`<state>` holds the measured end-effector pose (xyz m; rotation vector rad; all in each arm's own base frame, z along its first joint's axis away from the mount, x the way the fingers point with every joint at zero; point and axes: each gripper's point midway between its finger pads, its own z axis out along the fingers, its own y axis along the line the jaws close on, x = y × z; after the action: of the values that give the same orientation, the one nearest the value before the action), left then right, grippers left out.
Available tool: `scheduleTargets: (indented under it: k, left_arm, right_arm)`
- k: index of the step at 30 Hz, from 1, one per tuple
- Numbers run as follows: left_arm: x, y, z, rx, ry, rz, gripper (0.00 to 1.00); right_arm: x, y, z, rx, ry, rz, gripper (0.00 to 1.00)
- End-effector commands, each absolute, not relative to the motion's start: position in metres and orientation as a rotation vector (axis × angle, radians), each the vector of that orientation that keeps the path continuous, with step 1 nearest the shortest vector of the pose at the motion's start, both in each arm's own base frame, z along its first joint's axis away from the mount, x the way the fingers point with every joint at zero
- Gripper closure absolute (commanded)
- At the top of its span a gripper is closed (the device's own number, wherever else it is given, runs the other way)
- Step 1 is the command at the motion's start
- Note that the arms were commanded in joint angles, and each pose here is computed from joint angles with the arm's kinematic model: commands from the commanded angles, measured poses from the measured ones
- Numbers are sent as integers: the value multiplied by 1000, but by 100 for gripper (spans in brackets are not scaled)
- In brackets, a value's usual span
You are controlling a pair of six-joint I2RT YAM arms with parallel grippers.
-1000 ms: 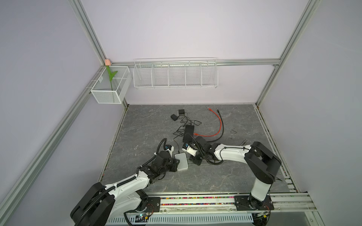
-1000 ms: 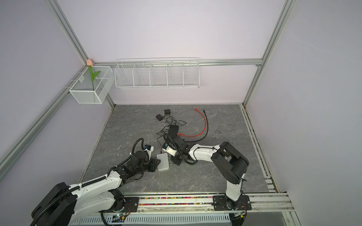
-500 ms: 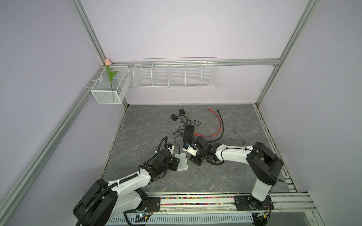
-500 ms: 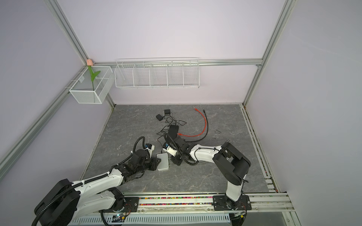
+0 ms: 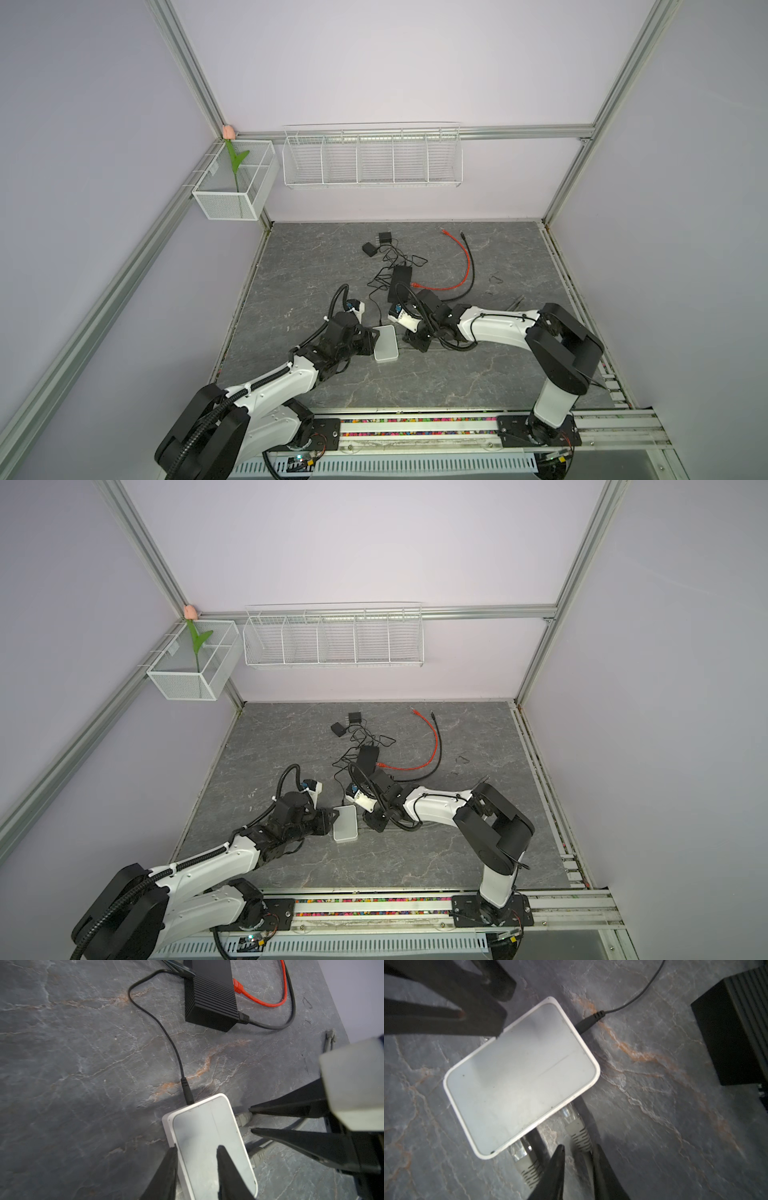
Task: Insert the plug into the switch port
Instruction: 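Press the grey plug fully into the router port with the right gripper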
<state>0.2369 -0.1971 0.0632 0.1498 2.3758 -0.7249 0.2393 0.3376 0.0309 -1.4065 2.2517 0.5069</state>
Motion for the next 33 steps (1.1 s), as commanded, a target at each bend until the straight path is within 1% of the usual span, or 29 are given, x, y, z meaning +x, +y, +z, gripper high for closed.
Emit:
scheduleTargets:
  k: [1, 12, 18, 25, 33]
  left_arm:
    - [240, -200, 70, 138, 2362, -752, 66]
    - [246, -211, 56, 145, 2394, -785, 65]
    - [249, -215, 59, 159, 2383, -798, 65]
    - [251, -220, 56, 166, 2399, -812, 66]
    - [252, -227, 52, 178, 2417, -839, 67]
  right_arm:
    - [238, 334, 31, -1415, 2276, 519, 73]
    - [241, 332, 24, -1414, 2303, 517, 73]
    - [236, 335, 20, -1425, 2314, 563, 77]
    - [230, 339, 18, -1431, 2326, 614, 85]
    - [233, 339, 17, -1425, 2329, 602, 92]
